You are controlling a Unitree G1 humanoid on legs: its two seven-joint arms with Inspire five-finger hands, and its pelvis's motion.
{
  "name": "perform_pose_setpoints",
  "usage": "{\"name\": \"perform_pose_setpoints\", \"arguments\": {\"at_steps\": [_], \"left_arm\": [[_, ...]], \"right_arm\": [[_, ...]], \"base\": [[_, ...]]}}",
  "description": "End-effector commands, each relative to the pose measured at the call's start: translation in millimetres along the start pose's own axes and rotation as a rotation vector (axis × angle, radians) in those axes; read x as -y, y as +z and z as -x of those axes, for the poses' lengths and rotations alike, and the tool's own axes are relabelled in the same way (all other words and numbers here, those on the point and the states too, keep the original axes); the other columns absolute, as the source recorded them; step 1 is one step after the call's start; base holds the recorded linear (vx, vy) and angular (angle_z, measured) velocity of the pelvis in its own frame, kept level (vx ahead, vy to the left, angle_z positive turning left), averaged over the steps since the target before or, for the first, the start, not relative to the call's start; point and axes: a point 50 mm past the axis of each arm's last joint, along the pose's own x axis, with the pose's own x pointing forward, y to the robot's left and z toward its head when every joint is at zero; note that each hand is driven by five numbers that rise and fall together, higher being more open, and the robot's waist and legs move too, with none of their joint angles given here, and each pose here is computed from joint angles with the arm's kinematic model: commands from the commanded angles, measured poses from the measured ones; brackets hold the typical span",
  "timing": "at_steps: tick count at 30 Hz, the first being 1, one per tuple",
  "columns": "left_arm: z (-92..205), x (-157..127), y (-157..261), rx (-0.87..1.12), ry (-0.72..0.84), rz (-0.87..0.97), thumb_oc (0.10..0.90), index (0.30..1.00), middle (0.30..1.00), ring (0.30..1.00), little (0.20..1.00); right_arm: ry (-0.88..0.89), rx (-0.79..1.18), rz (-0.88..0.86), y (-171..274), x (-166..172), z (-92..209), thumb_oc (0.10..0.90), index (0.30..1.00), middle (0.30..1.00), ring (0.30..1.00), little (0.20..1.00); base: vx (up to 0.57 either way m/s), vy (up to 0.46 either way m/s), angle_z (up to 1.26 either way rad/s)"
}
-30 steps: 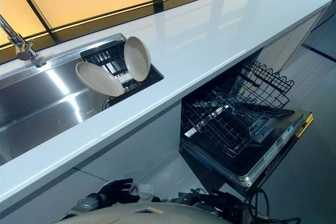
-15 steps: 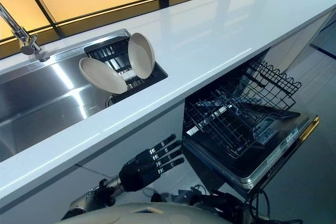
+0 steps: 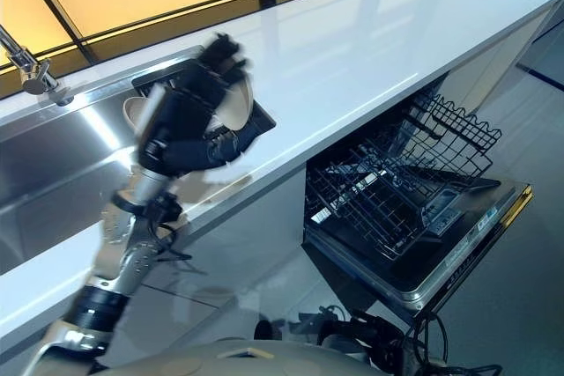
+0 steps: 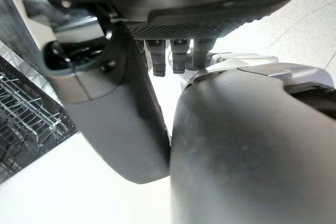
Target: Pick up plates and place into dishwasher.
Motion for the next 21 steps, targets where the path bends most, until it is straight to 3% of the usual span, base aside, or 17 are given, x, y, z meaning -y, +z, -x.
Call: {"name": "perform_pose_setpoints", "arguments": {"at_steps": [1,5,10,16,21], "left_arm": [[-31.7,-35.7,52.1,0.338,0.253,-0.370,0.800,0.900,0.900,0.900,0.900],[-39.2,-68.3,49.9,0.238,0.322,-0.663,0.800,0.900,0.900,0.900,0.900],[-40.6,-103.0,43.2,0.116,0.302,-0.962,0.800,0.900,0.900,0.900,0.900],[-36.1,-135.0,30.4,-0.043,0.186,-1.159,0.800,0.900,0.900,0.900,0.900],[-36.3,-144.0,21.8,-0.130,0.049,-1.229,0.800,0.900,0.900,0.900,0.900]], "right_arm": [[-0.002,-0.090,0.010,-29.4,-1.0,2.1,0.800,0.900,0.900,0.900,0.900],[-0.008,-0.103,0.013,-32.3,0.3,2.9,0.800,0.900,0.900,0.900,0.900],[-0.016,-0.105,0.026,-31.2,2.0,3.3,0.800,0.900,0.900,0.900,0.900],[-0.023,-0.096,0.041,-21.3,5.4,3.4,0.800,0.900,0.900,0.900,0.900],[-0.035,-0.093,0.052,-13.9,10.5,4.5,0.800,0.900,0.900,0.900,0.900]], "base": [[0.04,-0.014,0.18],[0.03,-0.005,0.15],[0.01,0.005,0.09],[0.00,0.000,0.00],[0.00,0.000,0.00]]}}
